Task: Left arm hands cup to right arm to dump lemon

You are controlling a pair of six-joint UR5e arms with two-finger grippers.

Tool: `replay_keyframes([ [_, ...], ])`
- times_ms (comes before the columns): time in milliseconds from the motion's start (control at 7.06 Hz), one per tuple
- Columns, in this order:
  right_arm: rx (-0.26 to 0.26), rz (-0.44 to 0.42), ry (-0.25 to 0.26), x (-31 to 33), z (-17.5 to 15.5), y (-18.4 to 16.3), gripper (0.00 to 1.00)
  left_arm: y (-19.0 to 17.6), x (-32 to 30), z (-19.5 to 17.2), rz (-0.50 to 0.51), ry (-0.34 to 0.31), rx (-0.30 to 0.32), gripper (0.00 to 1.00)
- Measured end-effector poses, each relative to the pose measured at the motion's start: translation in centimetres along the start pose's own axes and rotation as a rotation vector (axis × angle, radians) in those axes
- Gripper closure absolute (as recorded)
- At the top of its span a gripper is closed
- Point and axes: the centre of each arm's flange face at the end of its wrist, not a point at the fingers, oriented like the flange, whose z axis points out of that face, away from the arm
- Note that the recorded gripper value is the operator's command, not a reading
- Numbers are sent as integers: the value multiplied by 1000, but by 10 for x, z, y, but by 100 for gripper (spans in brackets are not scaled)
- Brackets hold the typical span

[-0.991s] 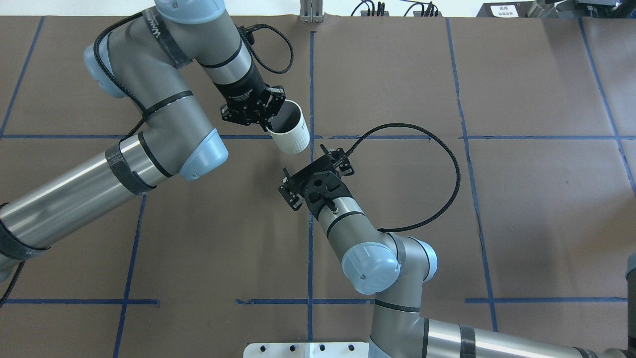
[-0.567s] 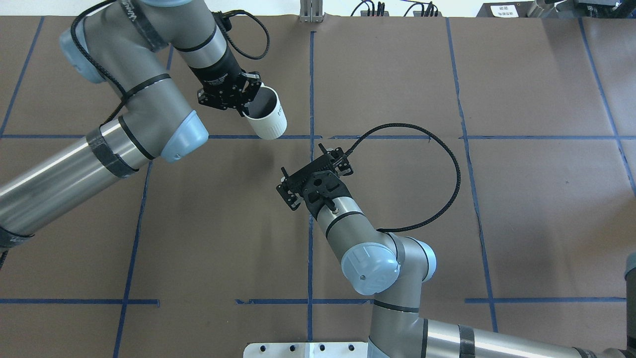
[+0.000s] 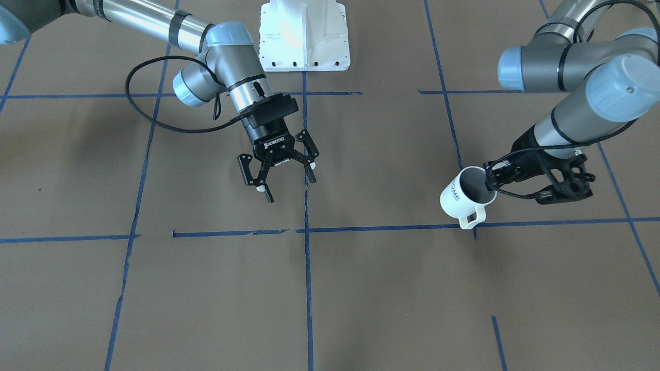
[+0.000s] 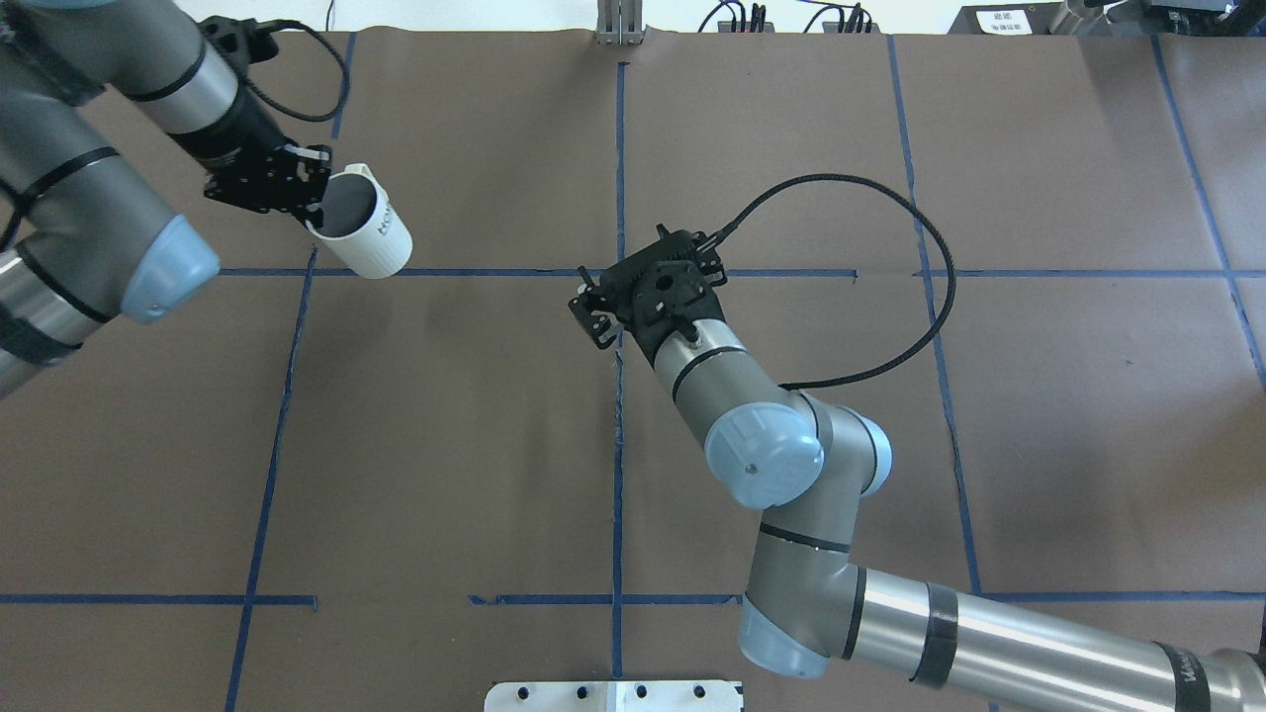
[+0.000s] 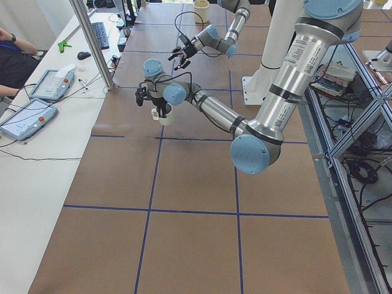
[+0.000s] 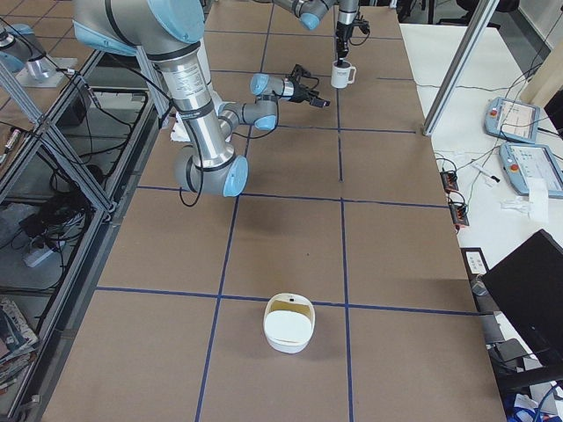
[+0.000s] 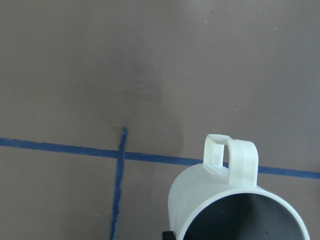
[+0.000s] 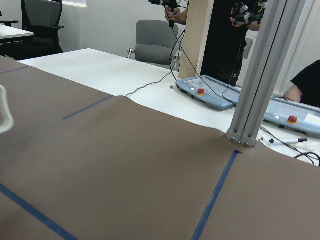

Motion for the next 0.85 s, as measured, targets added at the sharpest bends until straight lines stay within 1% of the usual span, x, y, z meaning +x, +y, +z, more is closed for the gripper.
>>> replay_keyframes([
  [142,-105,0,9,45,15,-17,0,10,-43,-7,36,-18,6,100],
  [283,-234,11,24,97,25,-29,0,20,-84,-9,81,-41,3,100],
  [425,-367,47,21,155,24,-32,0,33,-121,-5,124,-65,-7,100],
  [567,-478,102,-5,217,12,-28,0,45,-147,1,149,-77,-17,100],
  [708,-571,157,-42,283,-7,-23,0,55,-166,6,159,-80,-18,99],
  [850,-640,176,-78,338,-28,-18,0,63,-178,10,150,-80,-18,99],
])
